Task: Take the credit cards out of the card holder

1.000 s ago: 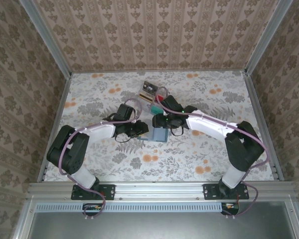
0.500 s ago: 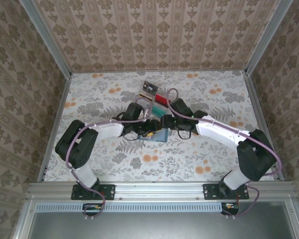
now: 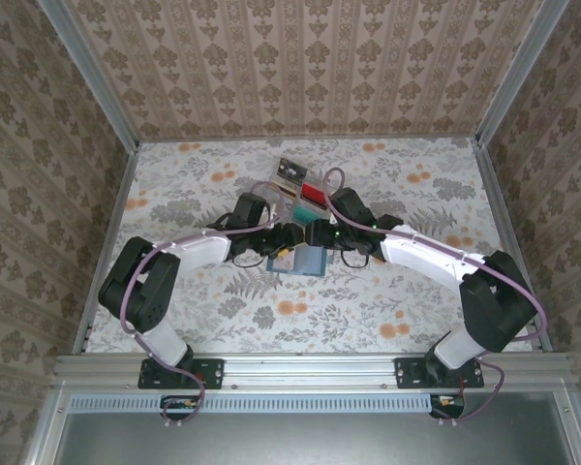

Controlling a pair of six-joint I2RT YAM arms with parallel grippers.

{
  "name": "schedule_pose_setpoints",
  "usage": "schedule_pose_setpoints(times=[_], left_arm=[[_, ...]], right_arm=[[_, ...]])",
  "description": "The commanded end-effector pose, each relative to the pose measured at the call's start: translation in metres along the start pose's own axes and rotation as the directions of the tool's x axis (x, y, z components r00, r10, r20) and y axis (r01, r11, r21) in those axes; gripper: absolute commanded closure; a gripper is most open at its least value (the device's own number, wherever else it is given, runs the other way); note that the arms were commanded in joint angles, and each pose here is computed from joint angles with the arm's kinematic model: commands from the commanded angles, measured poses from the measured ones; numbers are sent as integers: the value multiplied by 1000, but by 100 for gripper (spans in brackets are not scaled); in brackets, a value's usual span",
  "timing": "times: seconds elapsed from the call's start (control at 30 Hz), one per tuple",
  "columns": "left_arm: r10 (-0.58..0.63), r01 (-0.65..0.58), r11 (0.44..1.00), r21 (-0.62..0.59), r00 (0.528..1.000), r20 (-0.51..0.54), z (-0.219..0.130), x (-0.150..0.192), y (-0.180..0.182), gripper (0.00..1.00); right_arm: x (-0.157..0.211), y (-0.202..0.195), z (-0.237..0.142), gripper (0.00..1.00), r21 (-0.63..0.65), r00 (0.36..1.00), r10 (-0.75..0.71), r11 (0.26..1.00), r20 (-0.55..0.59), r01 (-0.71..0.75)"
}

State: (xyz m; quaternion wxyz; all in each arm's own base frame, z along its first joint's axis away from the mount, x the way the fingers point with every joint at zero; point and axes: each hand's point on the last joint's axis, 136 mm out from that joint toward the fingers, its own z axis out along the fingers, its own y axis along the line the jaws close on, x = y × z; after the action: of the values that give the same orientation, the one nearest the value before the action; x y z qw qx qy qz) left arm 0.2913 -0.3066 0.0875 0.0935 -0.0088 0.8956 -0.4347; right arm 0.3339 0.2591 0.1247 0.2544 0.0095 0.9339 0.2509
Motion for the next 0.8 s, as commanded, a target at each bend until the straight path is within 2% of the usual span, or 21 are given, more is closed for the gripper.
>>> schedule_pose_setpoints(times=[0.0, 0.07, 0.23, 0.47, 0.57, 0.77], left_arm=[[-7, 7, 1000, -4, 1000, -19, 8, 4, 5, 53], [-6, 6, 1000, -7, 999, -34, 15, 5, 5, 59], [10, -10, 1000, 5, 997, -82, 32, 13, -4, 66], [-43, 35, 997, -70, 992, -120, 48, 20, 17, 75], [-24, 17, 998, -63, 994, -109, 41, 17, 10, 77], [36, -37, 998, -54, 999, -27, -8, 1, 3, 73]], right_arm=[[-5, 14, 2, 47, -45, 1000, 9, 999, -1, -9], [-6, 11, 0, 48, -26, 1000, 10, 1000, 9, -10], [-8, 0, -5, 48, 22, 999, 14, 1000, 32, -15], [-6, -7, -4, 48, 51, 999, 22, 998, 38, -24], [-4, -6, 0, 49, 46, 1000, 23, 999, 19, -24], [11, 10, 23, 51, -54, 997, 27, 998, -78, -32]])
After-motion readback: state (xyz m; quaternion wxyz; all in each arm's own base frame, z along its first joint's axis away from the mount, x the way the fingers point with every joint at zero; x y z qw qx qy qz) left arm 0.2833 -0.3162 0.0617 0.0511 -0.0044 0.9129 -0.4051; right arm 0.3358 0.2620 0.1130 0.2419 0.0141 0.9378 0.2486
